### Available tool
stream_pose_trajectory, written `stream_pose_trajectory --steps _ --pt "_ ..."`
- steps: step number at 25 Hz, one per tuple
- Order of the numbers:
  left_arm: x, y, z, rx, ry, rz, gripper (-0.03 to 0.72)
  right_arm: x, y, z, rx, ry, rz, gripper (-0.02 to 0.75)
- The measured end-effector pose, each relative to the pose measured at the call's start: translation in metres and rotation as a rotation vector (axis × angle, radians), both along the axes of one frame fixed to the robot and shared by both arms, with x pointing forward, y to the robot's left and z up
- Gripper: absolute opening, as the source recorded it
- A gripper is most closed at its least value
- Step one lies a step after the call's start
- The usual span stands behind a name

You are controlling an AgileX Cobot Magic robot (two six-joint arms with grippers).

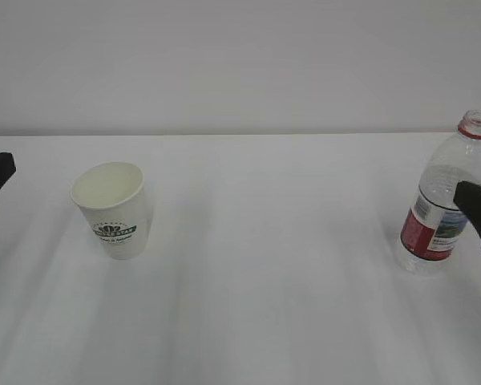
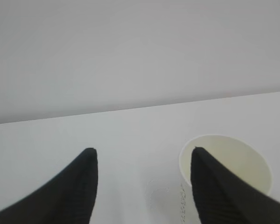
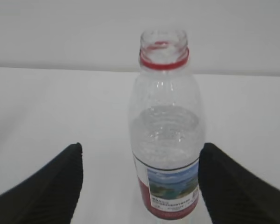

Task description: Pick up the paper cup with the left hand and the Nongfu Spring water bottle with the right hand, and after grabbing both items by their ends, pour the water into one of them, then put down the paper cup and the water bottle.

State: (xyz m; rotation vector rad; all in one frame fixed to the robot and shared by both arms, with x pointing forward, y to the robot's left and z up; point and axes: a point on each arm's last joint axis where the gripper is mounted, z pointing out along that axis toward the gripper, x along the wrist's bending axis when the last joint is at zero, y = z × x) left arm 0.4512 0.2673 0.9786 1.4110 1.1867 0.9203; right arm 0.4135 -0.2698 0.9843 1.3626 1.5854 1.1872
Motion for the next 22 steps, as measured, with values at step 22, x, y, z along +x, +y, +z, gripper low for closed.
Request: stream_pose_trajectory --steps 22 --pt "0.013 -0.016 -0.043 0.013 0.104 -0.164 0.433 -0.007 0.001 -0.077 0.079 0.111 -0.014 0.581"
